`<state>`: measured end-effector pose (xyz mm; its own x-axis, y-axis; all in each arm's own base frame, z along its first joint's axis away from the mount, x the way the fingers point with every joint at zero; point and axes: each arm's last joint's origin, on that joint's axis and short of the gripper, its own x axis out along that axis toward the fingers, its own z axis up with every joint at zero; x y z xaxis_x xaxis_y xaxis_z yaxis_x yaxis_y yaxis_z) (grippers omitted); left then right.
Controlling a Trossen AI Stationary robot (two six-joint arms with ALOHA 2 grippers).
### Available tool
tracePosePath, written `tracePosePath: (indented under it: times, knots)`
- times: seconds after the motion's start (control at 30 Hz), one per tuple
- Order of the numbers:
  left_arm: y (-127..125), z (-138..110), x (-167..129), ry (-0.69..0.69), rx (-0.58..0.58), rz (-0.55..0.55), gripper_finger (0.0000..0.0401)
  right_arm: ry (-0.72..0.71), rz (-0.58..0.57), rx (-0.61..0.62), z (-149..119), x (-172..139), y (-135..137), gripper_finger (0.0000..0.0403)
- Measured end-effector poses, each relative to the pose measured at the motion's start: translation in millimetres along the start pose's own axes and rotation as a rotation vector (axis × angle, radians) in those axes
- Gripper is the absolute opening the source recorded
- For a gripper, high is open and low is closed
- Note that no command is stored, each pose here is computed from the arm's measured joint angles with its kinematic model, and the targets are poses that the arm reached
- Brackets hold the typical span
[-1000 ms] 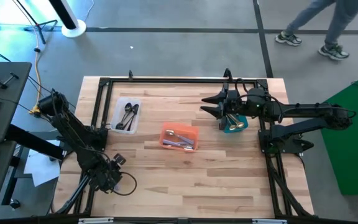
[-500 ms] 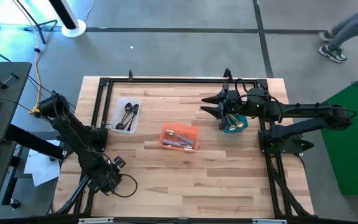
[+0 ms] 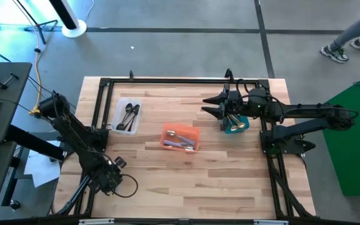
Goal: Sort silverware by color (type)
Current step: Put the violet spoon into the orange bin
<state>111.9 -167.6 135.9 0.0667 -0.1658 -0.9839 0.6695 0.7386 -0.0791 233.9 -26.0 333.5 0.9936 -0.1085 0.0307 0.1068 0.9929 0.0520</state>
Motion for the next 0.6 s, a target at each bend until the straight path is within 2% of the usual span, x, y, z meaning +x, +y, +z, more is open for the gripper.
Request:
tracePosePath:
  times: [0.27, 0.6]
  knots:
    - [3.4, -7.3, 7.4, 0.0, 0.01, -0.013, 0.0131, 0.001, 0.001, 0.052, -0.1, 0.0, 0.1, 0.0134]
    - [4.8, -7.1, 7.9, 0.0, 0.013, -0.014, 0.0128, 0.004, 0.001, 0.053, -0.4, 0.0, 0.1, 0.0134]
